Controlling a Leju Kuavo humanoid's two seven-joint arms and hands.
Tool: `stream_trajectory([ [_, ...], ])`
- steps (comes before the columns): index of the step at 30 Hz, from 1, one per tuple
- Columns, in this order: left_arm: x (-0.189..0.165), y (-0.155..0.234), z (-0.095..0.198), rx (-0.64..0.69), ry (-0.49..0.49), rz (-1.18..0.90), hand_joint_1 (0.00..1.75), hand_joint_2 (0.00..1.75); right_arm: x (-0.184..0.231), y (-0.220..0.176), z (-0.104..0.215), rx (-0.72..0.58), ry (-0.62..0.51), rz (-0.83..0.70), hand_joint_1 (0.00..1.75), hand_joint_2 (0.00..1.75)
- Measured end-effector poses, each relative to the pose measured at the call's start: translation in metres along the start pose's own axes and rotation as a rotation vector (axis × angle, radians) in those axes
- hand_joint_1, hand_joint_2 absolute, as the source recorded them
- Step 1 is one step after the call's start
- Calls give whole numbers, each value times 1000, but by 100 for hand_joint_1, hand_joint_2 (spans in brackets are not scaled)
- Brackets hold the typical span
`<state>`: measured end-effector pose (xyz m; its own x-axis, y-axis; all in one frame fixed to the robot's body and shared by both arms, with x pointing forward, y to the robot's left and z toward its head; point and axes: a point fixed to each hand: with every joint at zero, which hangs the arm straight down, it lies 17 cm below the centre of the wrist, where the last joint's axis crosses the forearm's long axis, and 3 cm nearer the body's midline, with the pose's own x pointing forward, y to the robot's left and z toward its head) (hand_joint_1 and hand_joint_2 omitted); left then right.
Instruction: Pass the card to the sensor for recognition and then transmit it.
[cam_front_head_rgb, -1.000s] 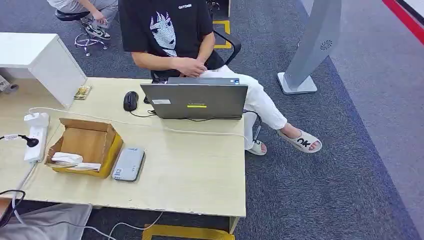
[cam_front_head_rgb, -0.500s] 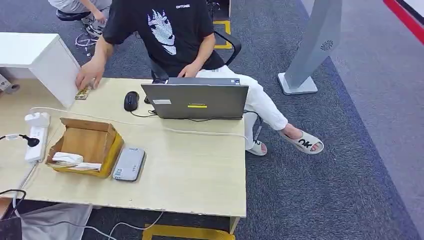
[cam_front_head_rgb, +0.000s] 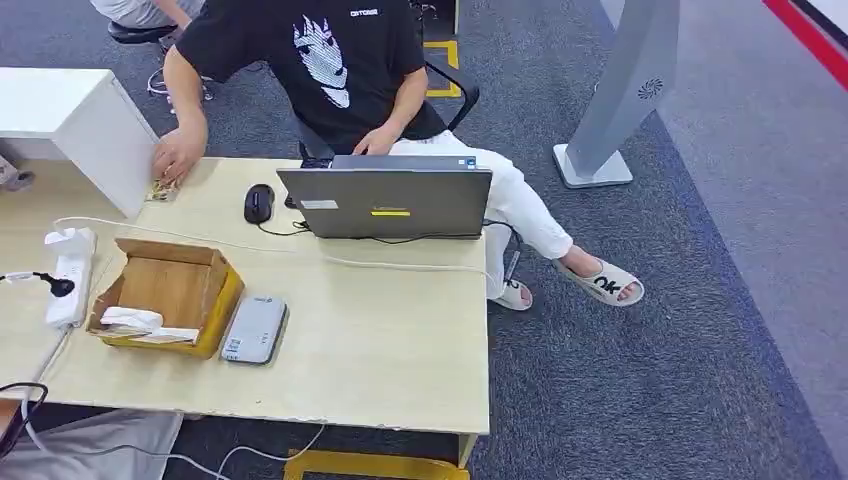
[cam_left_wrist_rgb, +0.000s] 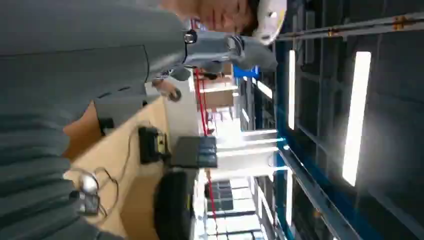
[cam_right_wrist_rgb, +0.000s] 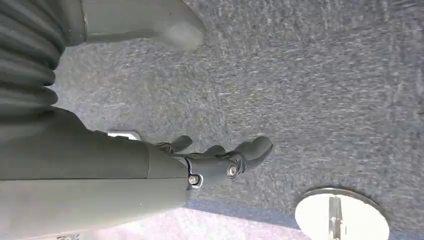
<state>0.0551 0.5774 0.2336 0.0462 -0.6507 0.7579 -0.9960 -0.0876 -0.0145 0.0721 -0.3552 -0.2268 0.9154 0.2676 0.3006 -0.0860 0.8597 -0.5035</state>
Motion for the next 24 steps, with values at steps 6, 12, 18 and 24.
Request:
stream_trajectory([
  [6, -29, -16, 13, -253, -30, -335, 0, 175, -5, 0, 0, -2, 24, 7, 0, 175],
  [12, -35, -30, 21, -362, -8, -306, 0, 175, -6, -4, 0, -10, 54, -42, 0, 175],
  [18, -34, -40, 24, -424, -11, -269, 0, 175, -1, -6, 0, -13, 40, 3, 0, 175],
  [24, -24, -55, 24, -489, -23, -206, 0, 175, -1, -5, 0, -7, 40, 22, 0, 175],
])
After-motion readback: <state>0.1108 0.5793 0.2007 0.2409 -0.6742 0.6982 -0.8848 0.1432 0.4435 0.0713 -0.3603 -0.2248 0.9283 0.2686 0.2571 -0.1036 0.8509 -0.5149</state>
